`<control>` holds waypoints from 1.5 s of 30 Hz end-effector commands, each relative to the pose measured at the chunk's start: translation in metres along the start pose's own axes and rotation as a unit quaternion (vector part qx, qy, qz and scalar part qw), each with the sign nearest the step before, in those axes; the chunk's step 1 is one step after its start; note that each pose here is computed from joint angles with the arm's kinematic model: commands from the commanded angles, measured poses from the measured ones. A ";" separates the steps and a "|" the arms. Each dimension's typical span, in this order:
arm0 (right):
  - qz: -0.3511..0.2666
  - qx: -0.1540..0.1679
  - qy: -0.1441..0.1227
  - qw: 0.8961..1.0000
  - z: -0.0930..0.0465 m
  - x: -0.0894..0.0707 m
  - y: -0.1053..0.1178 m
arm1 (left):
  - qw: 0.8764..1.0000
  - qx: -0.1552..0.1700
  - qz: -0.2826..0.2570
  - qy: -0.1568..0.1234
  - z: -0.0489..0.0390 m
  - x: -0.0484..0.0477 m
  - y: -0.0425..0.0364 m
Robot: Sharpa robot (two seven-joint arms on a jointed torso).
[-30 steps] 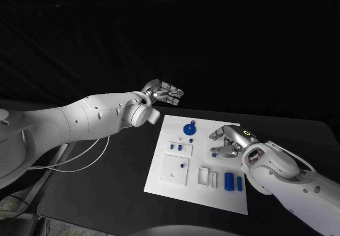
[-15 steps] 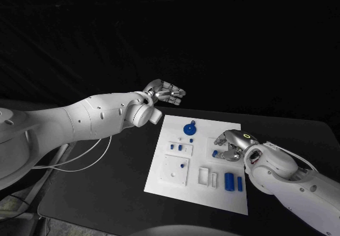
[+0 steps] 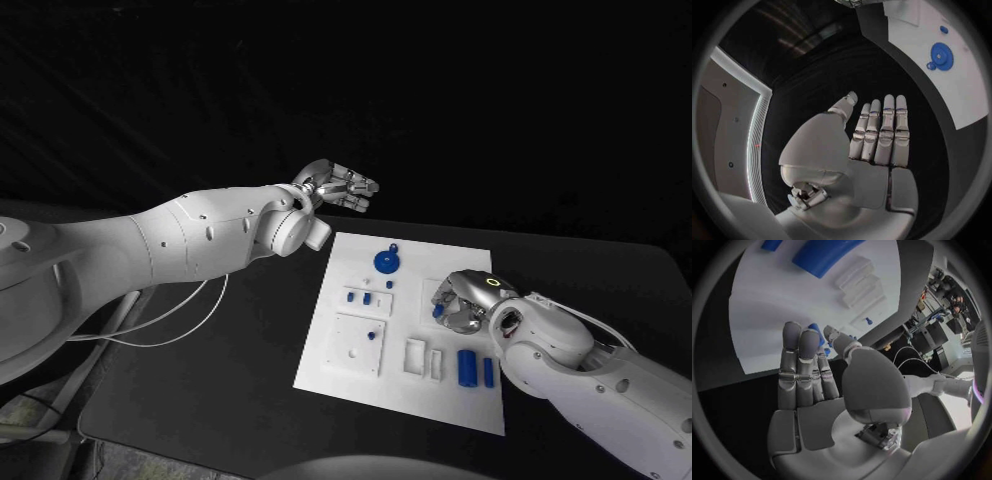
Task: Assemble the parts on the task board
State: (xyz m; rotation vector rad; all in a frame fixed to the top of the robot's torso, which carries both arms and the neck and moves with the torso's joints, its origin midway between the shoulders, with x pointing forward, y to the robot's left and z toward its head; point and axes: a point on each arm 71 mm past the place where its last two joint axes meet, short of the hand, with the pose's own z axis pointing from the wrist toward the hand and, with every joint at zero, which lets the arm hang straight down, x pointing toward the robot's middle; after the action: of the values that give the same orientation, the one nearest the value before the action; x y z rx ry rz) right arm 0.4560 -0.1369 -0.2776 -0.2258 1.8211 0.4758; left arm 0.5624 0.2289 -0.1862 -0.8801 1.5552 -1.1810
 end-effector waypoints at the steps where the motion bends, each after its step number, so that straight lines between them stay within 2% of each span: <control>1: -0.009 -0.010 -0.004 1.000 0.001 0.002 0.003 | 1.000 0.005 -0.005 0.008 0.0007 0.0024 -0.0018; 19: -0.018 -0.007 0.000 1.000 0.003 0.015 0.004 | 1.000 0.003 -0.005 0.010 0.0006 0.0021 -0.0013; 36: -0.012 -0.008 -0.050 0.999 0.005 0.014 0.003 | 1.000 0.003 -0.005 0.009 -0.0001 0.0006 -0.0009; 45: 0.003 -0.020 -0.074 0.997 0.002 -0.001 0.007 | 1.000 0.004 -0.004 0.003 -0.0006 -0.0036 0.0000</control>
State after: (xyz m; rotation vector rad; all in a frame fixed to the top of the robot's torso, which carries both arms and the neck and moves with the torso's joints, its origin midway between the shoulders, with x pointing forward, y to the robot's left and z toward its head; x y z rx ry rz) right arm 0.4569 -0.1329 -0.2793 -0.2029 1.7033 0.4901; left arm 0.5628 0.2336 -0.1866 -0.8851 1.5563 -1.1762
